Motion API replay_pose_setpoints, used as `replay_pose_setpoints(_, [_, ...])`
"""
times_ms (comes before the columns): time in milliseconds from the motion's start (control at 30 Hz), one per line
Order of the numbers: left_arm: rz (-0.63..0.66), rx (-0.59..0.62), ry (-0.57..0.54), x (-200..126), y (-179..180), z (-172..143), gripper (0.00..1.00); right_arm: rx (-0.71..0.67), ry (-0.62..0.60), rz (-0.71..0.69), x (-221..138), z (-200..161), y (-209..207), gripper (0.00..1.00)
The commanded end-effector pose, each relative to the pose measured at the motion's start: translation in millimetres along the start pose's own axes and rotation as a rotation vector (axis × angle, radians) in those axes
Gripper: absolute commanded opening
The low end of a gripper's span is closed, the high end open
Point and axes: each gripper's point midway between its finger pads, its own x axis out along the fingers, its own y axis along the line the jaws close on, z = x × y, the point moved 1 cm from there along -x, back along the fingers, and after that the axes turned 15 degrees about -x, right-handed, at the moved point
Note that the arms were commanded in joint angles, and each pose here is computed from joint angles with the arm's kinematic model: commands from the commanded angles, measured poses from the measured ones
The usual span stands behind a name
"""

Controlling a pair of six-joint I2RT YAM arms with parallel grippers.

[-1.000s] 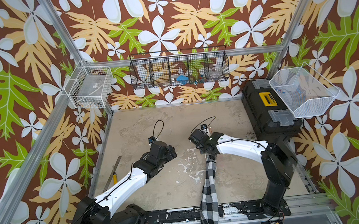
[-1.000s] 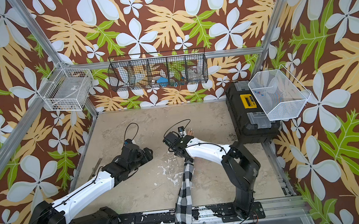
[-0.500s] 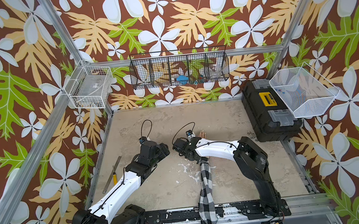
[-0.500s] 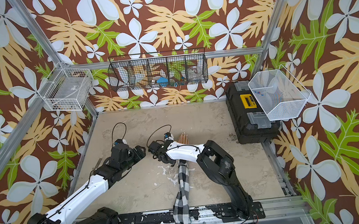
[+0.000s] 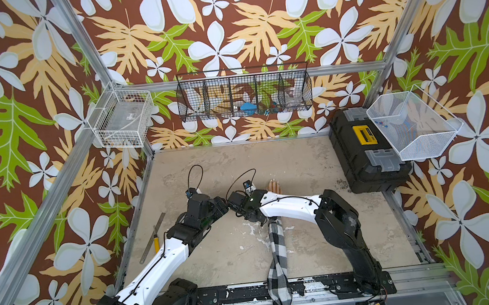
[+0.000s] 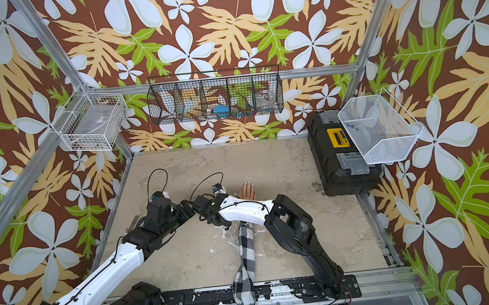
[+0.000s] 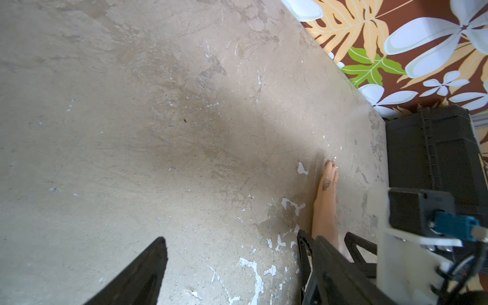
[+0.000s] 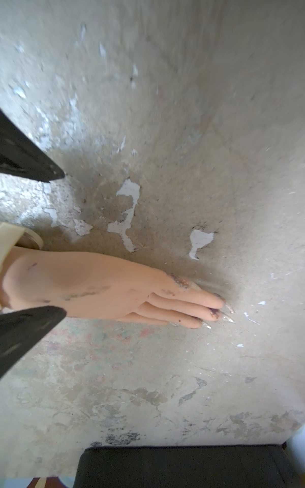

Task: Take off the watch
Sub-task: Adjust the hand at the center of the board.

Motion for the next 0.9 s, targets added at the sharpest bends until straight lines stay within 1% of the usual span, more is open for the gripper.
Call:
replay_pose_setpoints(0, [-0.018, 0.019, -0.006, -4.1, -7.6, 3.7, 0.87, 0.031, -0.067, 0.015, -20.9, 14.1, -15.6, 0.82])
replay_pose_setpoints(133, [-0.042, 0.043, 0.018, -6.0, -16.9, 2.4, 0.87, 0.096, -0.106, 0.074, -37.8, 12.3, -40.8, 0.86])
replay_pose_setpoints(300, [-0.079, 0.085, 0.118, 1.4, -29.6, -11.8, 0.85, 0.242, -0.133, 0.270, -35.4, -13.9, -69.7, 0.86])
replay_pose_setpoints(467, [-0.115, 0.084, 0.230, 13.1, -37.3, -30.6, 0.84, 0.374, -0.192, 0.438, -35.2, -36.7, -96.0, 0.86])
replay_pose_setpoints(600, [-0.130, 0.097, 0.304, 23.7, -43.3, -51.7, 0.84, 0.503, -0.211, 0.581, -28.1, -57.9, -110.5, 0.85])
replay_pose_setpoints(700, [-0.132, 0.112, 0.352, 33.0, -45.7, -71.1, 0.84, 0.587, -0.237, 0.681, -24.6, -65.9, -114.8, 0.83])
replay_pose_setpoints(867, [-0.144, 0.110, 0.433, 51.6, -51.9, -104.3, 0.84, 0.619, -0.241, 0.766, -21.8, -67.0, -109.5, 0.80])
